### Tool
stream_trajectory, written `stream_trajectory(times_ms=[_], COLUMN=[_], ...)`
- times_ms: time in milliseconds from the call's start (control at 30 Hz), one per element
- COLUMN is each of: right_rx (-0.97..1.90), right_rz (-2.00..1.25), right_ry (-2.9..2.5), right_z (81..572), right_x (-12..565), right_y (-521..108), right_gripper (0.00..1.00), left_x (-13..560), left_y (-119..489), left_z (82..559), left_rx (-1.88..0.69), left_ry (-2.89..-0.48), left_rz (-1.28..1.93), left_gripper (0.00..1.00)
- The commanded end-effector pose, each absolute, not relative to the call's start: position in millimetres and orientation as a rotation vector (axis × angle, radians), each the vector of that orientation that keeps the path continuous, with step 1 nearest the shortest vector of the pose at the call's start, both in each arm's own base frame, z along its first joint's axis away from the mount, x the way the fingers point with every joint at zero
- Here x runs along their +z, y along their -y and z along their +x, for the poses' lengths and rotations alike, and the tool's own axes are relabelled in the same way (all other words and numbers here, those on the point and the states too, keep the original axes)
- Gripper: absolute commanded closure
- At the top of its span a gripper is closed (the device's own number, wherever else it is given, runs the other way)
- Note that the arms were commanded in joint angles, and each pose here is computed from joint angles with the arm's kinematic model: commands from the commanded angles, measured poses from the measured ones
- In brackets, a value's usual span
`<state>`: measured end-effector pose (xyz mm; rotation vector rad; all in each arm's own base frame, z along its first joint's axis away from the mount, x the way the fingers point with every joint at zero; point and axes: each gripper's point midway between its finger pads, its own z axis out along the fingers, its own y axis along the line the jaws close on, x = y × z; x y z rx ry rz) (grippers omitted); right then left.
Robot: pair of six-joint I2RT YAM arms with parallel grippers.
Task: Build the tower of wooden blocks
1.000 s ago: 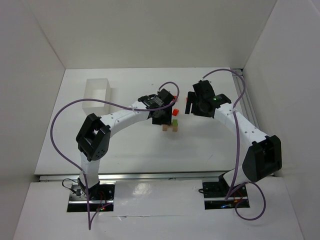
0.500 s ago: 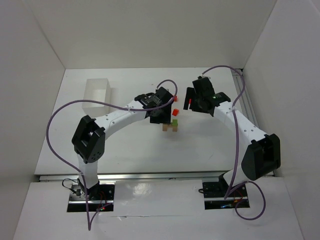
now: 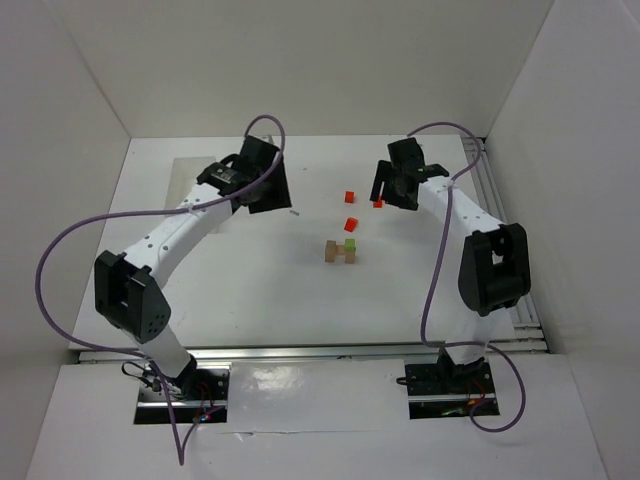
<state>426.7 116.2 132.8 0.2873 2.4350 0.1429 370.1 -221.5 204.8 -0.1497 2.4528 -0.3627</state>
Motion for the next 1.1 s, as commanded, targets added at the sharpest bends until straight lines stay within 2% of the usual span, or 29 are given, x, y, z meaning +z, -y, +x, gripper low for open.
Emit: stream_trajectory(times_ms=[0, 200, 367, 533, 733, 900, 1067], right_rx=[0.166, 0.198, 0.220, 0.238, 0.257, 0.205, 0.126], right_rz=[0.269, 0.220, 0.138, 0.123, 0.084, 0.119, 0.150], right_ry=[-2.385, -2.429, -2.410, -2.454, -2.448, -2.477, -2.474], right_z=[456.8, 479.1, 500.0, 518.0, 536.8, 543.4, 543.6], right_x=[142.2, 126.9, 132.9, 100.9, 92.3, 72.7, 65.8], right_y=[-116.5, -125.5, -162.1, -188.2, -214.8, -216.3, -215.8], right_gripper=[0.23, 0.23, 0.27, 0.28, 0.28, 0.38, 0.39], left_x=[203.3, 199.4, 193.5, 187.0, 183.2, 174.5, 167.9], left_y=[186.1, 161.7, 154.5, 147.6, 142.0, 137.5, 135.0], left_z=[374.3, 379.9, 384.4, 390.4, 395.5, 396.1, 397.0], left_rx=[-0.336, -0.342, -0.365, -0.366, -0.363, -0.378, -0.377], left_ry=[-2.467, -2.481, -2.494, -2.505, -2.513, -2.532, -2.544], left_rz=[-0.181, -0.212, -0.242, -0.243, -0.253, -0.259, -0.245], left_gripper=[0.38, 0.38, 0.38, 0.38, 0.38, 0.38, 0.38])
